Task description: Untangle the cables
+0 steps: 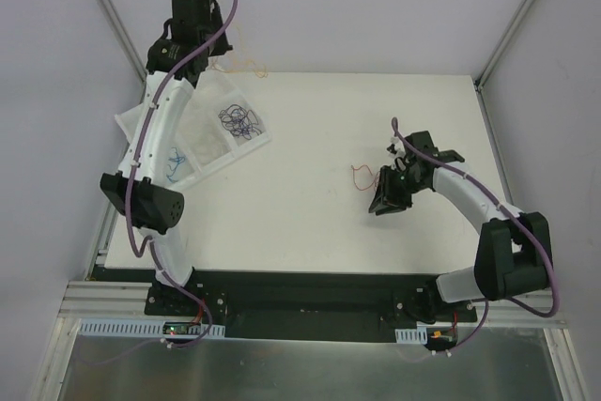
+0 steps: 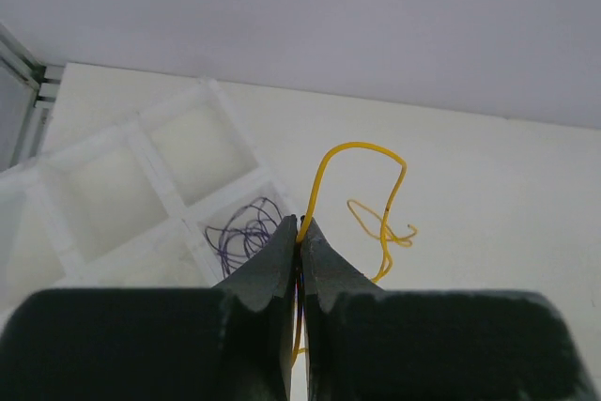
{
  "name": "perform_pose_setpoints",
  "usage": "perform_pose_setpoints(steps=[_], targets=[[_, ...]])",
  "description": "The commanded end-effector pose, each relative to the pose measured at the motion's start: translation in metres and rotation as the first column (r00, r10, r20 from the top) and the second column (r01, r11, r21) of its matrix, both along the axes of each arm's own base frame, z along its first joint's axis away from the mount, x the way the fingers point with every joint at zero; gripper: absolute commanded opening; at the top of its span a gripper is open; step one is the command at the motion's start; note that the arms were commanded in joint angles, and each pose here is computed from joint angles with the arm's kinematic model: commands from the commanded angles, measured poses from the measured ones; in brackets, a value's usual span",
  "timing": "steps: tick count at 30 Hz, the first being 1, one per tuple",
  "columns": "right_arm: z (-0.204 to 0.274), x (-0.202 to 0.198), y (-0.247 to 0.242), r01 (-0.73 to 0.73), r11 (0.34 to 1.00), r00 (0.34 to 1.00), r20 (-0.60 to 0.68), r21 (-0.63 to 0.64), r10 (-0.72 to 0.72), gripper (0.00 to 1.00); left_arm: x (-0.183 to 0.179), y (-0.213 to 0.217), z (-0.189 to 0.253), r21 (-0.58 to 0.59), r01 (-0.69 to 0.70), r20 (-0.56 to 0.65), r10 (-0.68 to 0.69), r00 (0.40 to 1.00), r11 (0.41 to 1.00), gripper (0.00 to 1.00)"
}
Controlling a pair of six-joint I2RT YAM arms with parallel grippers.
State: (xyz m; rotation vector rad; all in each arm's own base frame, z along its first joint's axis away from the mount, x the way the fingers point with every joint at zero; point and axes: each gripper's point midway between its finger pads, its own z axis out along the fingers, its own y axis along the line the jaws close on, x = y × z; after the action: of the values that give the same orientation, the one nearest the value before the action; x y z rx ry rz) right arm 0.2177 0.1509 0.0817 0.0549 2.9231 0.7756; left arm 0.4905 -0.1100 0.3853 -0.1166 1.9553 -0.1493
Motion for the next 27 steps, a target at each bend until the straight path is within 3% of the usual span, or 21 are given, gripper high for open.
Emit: perform_pose_setpoints(steps=[1, 11, 27], targets=[[0.035, 0.014, -0.021, 0.022, 0.997, 0.992, 0.127, -0.076, -0.013, 0.29, 0.048, 0.048, -0.014, 0.040, -0.106, 0.022, 0.105, 0.994, 0.994, 0.00], [0.053, 0.022, -0.038, 0.093, 0.988, 0.983, 0.169, -0.126, -0.071, 0.29, 0.114, 0.104, -0.076, -0.081, -0.194, -0.021, 0.193, 0.981, 0.978, 0.00], [0.049, 0.008, -0.051, 0.132, 0.976, 0.985, 0.129, -0.172, -0.111, 0.29, 0.173, 0.110, -0.188, -0.122, -0.236, -0.094, 0.226, 0.970, 0.964, 0.00]])
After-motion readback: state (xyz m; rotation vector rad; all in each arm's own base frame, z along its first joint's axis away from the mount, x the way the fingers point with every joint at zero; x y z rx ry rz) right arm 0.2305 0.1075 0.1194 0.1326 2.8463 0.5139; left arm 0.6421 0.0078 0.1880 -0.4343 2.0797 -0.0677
